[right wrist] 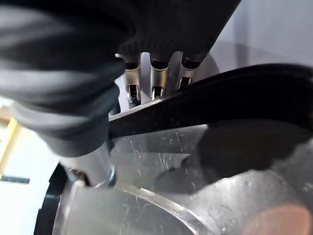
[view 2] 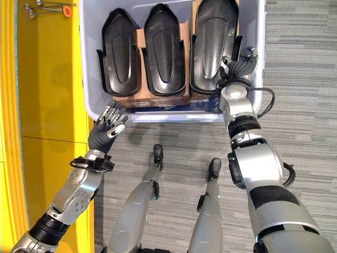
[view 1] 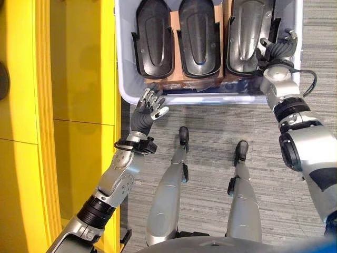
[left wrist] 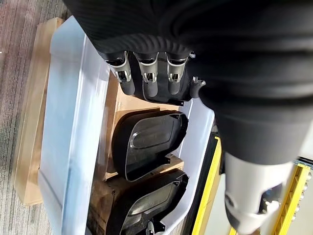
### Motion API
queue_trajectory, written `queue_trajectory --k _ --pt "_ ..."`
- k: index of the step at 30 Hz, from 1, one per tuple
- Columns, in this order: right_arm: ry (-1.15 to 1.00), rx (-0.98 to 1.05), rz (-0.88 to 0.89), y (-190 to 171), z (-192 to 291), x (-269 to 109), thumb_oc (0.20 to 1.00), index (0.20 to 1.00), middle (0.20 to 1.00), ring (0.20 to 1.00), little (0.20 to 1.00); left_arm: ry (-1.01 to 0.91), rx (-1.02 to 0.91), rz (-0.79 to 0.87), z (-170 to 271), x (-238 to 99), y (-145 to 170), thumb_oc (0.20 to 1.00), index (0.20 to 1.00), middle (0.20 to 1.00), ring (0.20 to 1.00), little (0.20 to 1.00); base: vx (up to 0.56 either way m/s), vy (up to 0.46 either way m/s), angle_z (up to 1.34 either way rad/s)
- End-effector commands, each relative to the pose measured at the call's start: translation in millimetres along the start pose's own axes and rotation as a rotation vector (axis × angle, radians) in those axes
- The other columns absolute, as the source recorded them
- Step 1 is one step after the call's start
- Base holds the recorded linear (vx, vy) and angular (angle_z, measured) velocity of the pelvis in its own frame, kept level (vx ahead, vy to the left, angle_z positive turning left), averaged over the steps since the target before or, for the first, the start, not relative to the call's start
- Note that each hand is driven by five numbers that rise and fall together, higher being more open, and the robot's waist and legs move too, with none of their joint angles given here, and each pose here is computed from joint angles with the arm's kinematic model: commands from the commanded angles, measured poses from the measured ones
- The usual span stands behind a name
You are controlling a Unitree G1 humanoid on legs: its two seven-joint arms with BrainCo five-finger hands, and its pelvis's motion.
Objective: Move parts from the plastic box to the shelf.
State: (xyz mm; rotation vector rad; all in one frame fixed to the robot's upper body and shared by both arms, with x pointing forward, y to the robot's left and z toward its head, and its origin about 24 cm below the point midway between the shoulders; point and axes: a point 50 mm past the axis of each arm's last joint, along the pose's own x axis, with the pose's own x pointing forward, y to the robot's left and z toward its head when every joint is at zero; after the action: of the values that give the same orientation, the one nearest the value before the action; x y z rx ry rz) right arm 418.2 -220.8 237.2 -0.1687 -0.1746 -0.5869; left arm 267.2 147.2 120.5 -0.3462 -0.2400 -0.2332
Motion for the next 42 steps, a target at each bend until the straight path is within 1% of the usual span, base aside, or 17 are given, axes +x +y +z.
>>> queue_trajectory --k 1,6,10,16,21,22,29,30,33,37,38,42 --pt "-0.008 -0.139 -0.016 -22.8 0.0 10.7 0.200 0.200 0.200 0.200 0.200 -0.162 -0.039 -0.102 33.3 0.4 -18.1 1.000 1.000 1.000 1.000 1.000 0.00 0.000 0.00" --pt "-0.108 -0.311 0.048 -7.7 5.9 4.4 0.200 0.200 0.200 0.200 0.200 -0.177 -0.038 -0.086 35.2 1.3 -17.0 1.000 1.000 1.000 1.000 1.000 0.00 0.000 0.00" --pt "-0.159 -0.437 0.063 -6.6 4.5 2.5 0.200 0.200 0.200 0.200 0.200 -0.182 -0.041 -0.089 35.3 1.4 -18.1 1.000 1.000 1.000 1.000 1.000 0.00 -0.003 0.02" --pt "-0.174 -0.467 0.056 -12.5 7.5 5.6 0.200 0.200 0.200 0.200 0.200 -0.168 -0.032 -0.105 33.2 2.5 -18.0 1.000 1.000 1.000 1.000 1.000 0.01 -0.008 0.02" --pt "-0.319 -0.412 0.081 -5.7 36.3 -1.0 0.200 0.200 0.200 0.200 0.200 -0.153 -0.018 -0.099 30.0 2.3 -14.0 1.000 1.000 1.000 1.000 1.000 0.02 -0.008 0.00" --pt "-0.318 -0.413 0.081 -5.7 36.0 -1.1 0.200 0.200 0.200 0.200 0.200 -0.153 -0.018 -0.099 29.9 2.3 -14.0 1.000 1.000 1.000 1.000 1.000 0.00 0.000 0.00" --pt "-0.469 -0.266 0.118 2.0 60.4 -20.9 0.200 0.200 0.200 0.200 0.200 -0.120 -0.008 -0.072 25.1 -3.2 -5.5 1.000 1.000 1.000 1.000 1.000 0.04 -0.023 0.00" --pt "-0.472 -0.253 0.128 2.6 58.8 -23.3 0.200 0.200 0.200 0.200 0.200 -0.113 -0.007 -0.070 24.2 -4.2 -4.2 1.000 1.000 1.000 1.000 1.000 0.07 -0.041 0.06" --pt "-0.521 -0.121 0.187 6.2 56.9 -42.8 0.200 0.200 0.200 0.200 0.200 -0.079 -0.003 -0.031 19.3 -10.6 5.8 1.000 1.000 1.000 1.000 1.000 0.08 -0.051 0.07" --pt "-0.534 -0.058 0.251 9.2 41.4 -62.8 0.200 0.200 0.200 0.200 0.200 -0.035 0.004 0.000 11.9 -19.2 14.9 1.000 1.000 1.000 1.000 1.000 0.08 -0.042 -0.02" --pt "-0.523 -0.025 0.281 10.4 30.8 -72.5 0.200 0.200 0.200 0.200 0.200 -0.022 0.005 0.014 9.3 -22.5 18.0 1.000 1.000 1.000 1.000 1.000 0.04 -0.024 0.04" --pt "-0.502 0.025 0.330 12.5 15.3 -88.5 0.200 0.200 0.200 0.200 0.200 0.000 0.011 0.032 5.0 -27.7 22.4 1.000 1.000 1.000 1.000 1.000 0.05 -0.023 -0.01"
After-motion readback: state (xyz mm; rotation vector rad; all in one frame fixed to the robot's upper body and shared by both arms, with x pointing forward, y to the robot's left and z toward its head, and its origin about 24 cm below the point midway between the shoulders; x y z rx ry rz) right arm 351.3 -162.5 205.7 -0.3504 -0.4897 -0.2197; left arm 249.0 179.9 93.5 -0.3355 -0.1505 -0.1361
